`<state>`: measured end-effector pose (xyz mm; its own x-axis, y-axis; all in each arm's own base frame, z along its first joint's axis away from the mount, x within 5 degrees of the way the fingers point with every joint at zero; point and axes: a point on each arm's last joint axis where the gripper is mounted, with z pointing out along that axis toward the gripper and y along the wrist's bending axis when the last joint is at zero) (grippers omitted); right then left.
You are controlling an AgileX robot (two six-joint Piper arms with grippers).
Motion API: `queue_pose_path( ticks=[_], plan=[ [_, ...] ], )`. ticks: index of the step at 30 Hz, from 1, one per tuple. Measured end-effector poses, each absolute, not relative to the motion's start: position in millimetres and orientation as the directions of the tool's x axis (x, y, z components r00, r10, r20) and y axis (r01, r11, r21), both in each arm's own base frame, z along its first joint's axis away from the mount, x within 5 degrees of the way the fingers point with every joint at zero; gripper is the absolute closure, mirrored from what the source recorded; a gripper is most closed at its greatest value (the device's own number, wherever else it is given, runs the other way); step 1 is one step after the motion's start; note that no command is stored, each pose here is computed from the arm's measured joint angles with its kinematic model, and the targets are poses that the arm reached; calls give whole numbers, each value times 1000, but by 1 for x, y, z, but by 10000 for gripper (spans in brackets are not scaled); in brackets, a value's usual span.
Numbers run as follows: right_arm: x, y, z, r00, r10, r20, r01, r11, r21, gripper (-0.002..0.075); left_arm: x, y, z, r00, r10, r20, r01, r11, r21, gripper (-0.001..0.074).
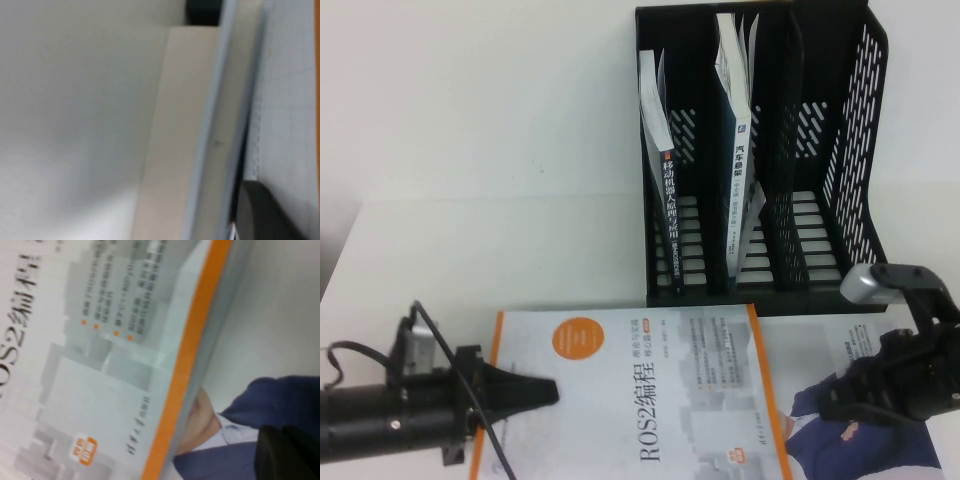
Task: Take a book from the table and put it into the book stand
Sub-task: Push book with right arm, then pick up the book with your left arm, then place the book on the book shelf
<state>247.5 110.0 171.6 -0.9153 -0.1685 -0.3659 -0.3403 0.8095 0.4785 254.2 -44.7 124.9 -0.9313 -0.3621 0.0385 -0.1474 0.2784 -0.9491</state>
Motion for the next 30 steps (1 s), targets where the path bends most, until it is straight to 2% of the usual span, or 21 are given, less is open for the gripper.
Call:
queue_pose_path(
  ticks=[5,13,21,30],
  plan=[
    [244,107,185,-894,-181,-409,-371,813,450,729,251,-41,154,-924,-379,-40,-88,313,-946,631],
    [231,103,212,-869,-186,-458,-399,810,429,729,227,-43,222,-894,-387,-225,70,374,-925,633],
    [213,91,237,-849,-195,-491,-394,852,344,729,193,-48,318,-829,-294,-476,302,480,-823,633],
    [199,79,258,-821,-184,-540,-373,889,264,729,166,-55,424,-706,-275,-653,505,451,-736,633]
  ],
)
